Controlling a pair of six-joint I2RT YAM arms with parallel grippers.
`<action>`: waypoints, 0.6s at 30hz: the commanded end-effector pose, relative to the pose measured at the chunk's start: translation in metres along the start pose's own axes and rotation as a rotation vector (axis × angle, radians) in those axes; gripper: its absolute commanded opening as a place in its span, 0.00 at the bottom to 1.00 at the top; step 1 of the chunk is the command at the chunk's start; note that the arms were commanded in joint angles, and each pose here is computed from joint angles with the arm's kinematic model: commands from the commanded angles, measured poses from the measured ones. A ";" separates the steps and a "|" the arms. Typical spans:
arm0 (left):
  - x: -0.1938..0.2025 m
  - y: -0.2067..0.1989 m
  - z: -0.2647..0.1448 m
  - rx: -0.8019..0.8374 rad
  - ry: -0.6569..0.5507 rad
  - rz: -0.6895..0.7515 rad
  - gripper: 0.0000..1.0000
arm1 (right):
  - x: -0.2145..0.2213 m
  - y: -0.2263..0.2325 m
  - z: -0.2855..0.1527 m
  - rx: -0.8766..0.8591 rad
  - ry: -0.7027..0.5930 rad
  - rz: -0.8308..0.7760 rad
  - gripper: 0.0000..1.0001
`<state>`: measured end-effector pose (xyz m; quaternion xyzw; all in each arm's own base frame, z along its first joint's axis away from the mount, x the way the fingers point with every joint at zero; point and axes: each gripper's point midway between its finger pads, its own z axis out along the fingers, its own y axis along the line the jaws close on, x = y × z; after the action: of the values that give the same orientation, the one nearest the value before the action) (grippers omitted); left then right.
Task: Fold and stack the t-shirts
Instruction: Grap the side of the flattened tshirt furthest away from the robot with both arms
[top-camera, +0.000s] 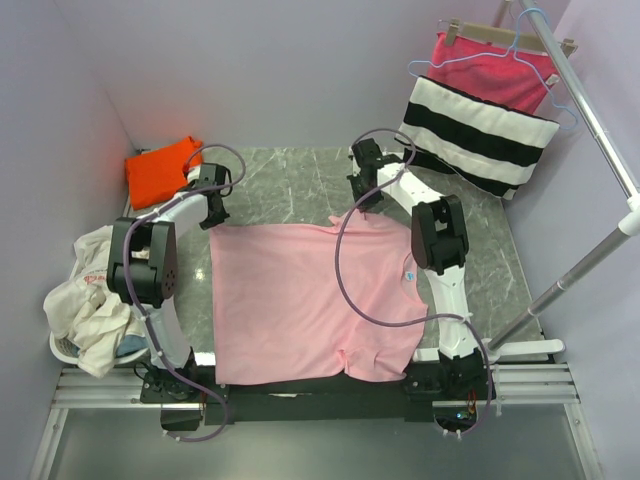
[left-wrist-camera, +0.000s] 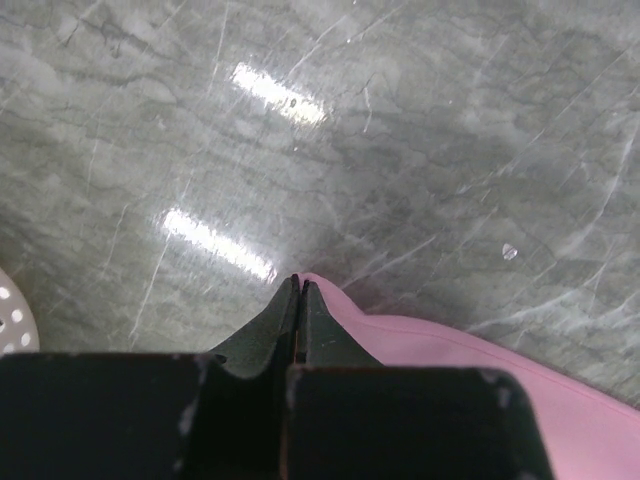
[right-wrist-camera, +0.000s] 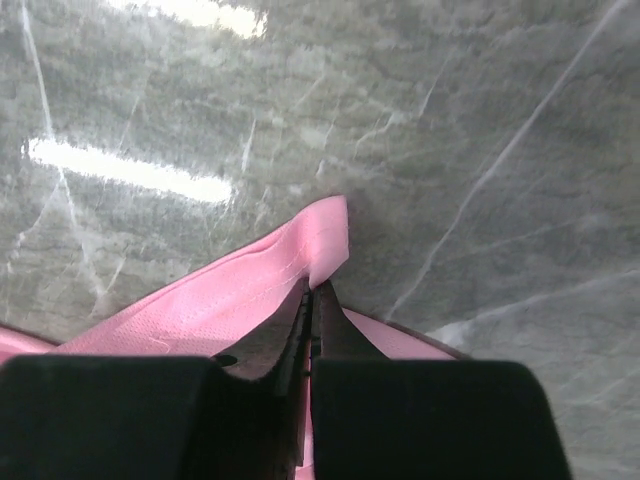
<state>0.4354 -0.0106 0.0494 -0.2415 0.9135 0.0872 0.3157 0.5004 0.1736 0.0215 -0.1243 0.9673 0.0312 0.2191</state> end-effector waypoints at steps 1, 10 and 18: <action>-0.026 -0.012 0.002 0.025 -0.040 0.000 0.01 | -0.011 -0.015 0.001 0.042 -0.017 0.030 0.00; -0.067 0.000 0.012 0.044 -0.072 -0.075 0.01 | -0.066 -0.067 -0.030 0.142 -0.210 0.195 0.00; -0.084 0.002 0.021 0.066 -0.085 -0.098 0.01 | -0.080 -0.089 -0.043 0.127 -0.294 0.251 0.00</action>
<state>0.4763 0.0312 0.0620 -0.2810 0.8987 0.0646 0.3304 0.5562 0.1062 0.0486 0.0009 0.9552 0.0053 0.2959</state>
